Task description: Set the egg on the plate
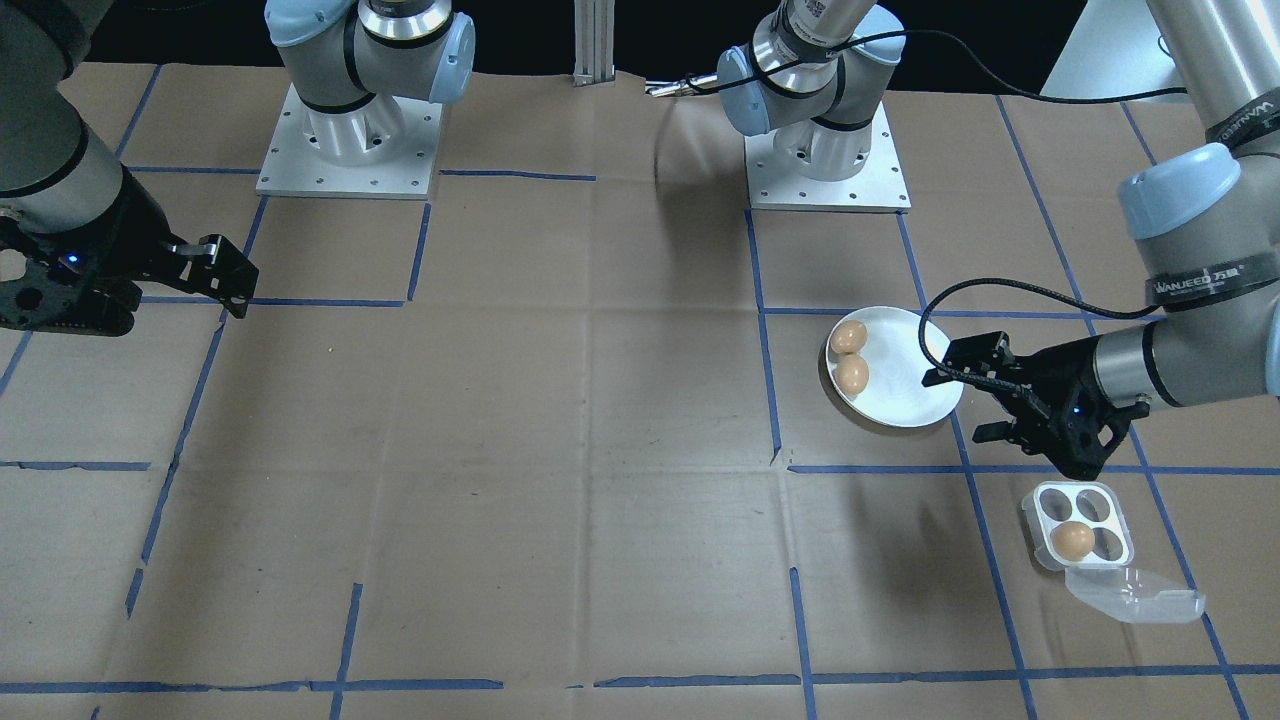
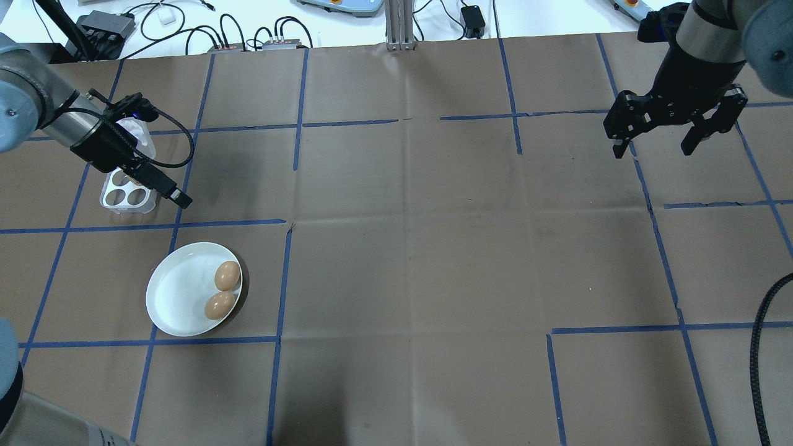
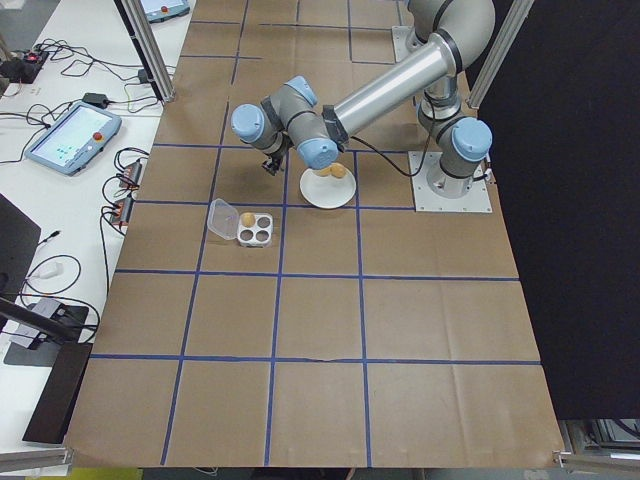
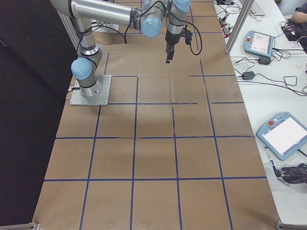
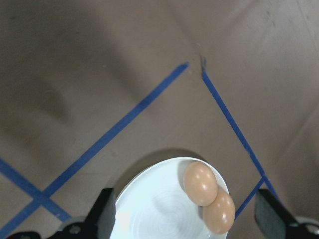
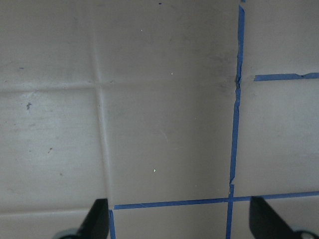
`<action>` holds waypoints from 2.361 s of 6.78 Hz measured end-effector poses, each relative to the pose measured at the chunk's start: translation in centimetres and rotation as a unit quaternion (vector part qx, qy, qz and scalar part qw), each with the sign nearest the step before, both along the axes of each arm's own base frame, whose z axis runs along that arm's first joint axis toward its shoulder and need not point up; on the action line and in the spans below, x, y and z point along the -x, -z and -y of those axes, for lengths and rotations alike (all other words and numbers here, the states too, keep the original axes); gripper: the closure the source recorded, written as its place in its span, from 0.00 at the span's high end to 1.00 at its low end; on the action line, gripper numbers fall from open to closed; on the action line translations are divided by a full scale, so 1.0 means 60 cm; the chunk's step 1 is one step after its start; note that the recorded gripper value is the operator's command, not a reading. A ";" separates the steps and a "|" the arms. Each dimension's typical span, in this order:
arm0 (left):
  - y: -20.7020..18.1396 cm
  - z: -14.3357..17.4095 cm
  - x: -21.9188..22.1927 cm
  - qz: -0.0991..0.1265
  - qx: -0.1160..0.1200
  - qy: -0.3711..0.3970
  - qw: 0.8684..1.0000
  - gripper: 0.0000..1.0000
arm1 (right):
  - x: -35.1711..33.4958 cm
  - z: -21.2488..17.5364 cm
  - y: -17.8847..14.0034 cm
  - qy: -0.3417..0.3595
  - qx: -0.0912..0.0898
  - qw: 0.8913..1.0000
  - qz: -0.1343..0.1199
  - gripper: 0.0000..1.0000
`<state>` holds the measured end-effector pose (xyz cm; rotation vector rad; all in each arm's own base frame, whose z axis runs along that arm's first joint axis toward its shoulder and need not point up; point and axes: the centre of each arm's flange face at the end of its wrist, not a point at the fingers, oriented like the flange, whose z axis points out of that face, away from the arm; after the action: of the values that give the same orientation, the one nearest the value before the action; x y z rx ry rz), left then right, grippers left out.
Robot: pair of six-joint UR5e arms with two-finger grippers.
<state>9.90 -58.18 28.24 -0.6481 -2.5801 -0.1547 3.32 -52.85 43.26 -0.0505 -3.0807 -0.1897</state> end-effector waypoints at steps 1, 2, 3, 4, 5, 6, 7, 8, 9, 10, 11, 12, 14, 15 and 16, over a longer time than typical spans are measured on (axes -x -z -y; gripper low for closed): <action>-0.008 0.014 -0.016 0.025 -0.020 -0.076 0.997 0.98 | 0.000 0.000 0.000 0.000 0.000 1.000 0.000 1.00; -0.013 0.027 -0.032 0.058 -0.042 -0.146 0.987 0.98 | 0.000 0.000 0.000 0.000 0.000 1.000 0.000 1.00; -0.011 0.040 -0.054 0.114 -0.062 -0.213 0.968 0.98 | 0.000 0.000 0.000 0.000 0.000 1.000 0.000 1.00; -0.005 0.054 -0.079 0.177 -0.075 -0.270 0.943 0.98 | 0.000 0.000 0.000 0.000 0.000 1.000 0.000 1.00; -0.001 0.075 -0.100 0.215 -0.067 -0.308 0.924 0.97 | 0.000 0.000 0.000 0.000 0.000 1.000 0.000 1.00; 0.009 0.102 -0.119 0.232 -0.046 -0.326 0.915 0.97 | 0.000 0.000 0.000 0.000 0.000 1.000 0.000 1.00; 0.022 0.127 -0.133 0.239 -0.025 -0.331 0.913 0.94 | 0.000 0.000 0.000 0.000 0.000 1.000 0.000 1.00; 0.035 0.146 -0.143 0.241 -0.004 -0.321 0.916 0.91 | 0.000 0.000 0.000 0.000 0.000 1.000 0.000 1.00; 0.049 0.156 -0.147 0.240 0.007 -0.302 0.923 0.90 | 0.000 0.000 0.000 0.000 0.000 1.000 0.000 1.00; 0.063 0.158 -0.148 0.238 0.007 -0.288 0.928 0.88 | 0.000 0.000 0.000 0.000 0.000 1.000 0.000 1.00; 0.074 0.156 -0.147 0.236 0.003 -0.280 0.930 0.86 | 0.000 0.000 0.000 0.000 0.000 1.000 0.000 1.00; 0.085 0.155 -0.147 0.236 -0.002 -0.276 0.932 0.84 | 0.000 0.000 0.000 0.000 0.000 1.000 0.000 1.00; 0.109 0.156 -0.149 0.236 -0.014 -0.271 0.933 0.80 | 0.000 0.000 0.000 0.000 0.000 1.000 0.000 1.00; 0.114 0.155 -0.153 0.236 -0.017 -0.272 0.933 0.78 | 0.000 0.000 0.000 0.000 0.000 1.000 0.000 1.00; 0.118 0.154 -0.159 0.235 -0.020 -0.274 0.932 0.76 | 0.000 0.000 0.000 0.000 0.000 1.000 0.000 1.00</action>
<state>19.42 -67.42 21.18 0.1717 -3.0928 -0.1926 3.32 -52.85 43.26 -0.0505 -3.0807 -0.1897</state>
